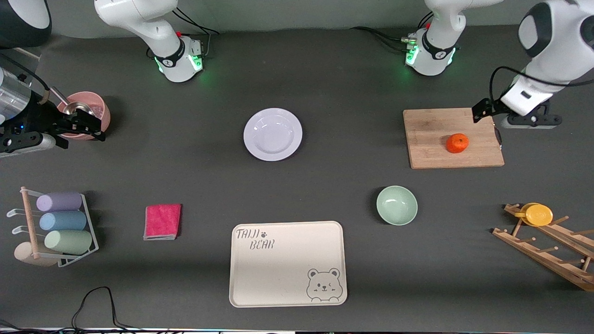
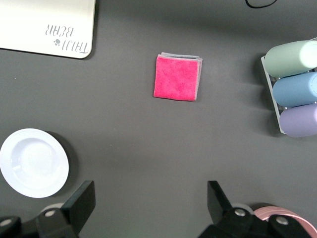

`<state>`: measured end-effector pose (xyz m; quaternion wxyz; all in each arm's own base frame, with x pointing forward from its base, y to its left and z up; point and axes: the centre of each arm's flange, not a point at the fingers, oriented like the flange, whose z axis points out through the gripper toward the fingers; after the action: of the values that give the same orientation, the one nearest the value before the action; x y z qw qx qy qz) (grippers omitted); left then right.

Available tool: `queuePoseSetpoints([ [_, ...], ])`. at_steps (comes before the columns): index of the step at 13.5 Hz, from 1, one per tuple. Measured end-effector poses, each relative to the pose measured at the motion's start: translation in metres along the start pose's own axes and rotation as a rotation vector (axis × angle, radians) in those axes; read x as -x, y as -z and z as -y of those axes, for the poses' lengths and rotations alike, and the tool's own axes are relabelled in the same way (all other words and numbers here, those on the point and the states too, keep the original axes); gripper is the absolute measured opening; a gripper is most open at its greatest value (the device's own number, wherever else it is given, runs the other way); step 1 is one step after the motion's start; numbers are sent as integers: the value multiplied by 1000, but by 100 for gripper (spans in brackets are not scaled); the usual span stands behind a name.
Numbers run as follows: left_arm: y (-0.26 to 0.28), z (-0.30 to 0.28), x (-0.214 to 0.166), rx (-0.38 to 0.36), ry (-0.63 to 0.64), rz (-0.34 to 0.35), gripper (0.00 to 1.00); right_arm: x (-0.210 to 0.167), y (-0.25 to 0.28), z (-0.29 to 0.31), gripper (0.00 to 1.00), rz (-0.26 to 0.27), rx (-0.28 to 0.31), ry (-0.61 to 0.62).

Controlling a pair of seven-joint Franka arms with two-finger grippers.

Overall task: Place orange and plate with both arms
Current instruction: 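Lower the left gripper and close it around the orange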

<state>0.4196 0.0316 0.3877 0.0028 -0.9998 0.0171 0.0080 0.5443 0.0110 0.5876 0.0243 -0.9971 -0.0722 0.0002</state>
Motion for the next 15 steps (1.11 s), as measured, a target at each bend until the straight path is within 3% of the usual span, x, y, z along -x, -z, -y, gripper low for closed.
queuePoseSetpoints([
  [4,-73,-2,11,-5,-8,-40,100,-1,-2,2,100,2,1,2],
  [9,-127,-4,15,-15,-33,-51,100,-4,-8,3,100,14,3,4],
  [15,-171,-5,17,-6,-43,-13,100,-18,-27,5,100,39,14,4],
])
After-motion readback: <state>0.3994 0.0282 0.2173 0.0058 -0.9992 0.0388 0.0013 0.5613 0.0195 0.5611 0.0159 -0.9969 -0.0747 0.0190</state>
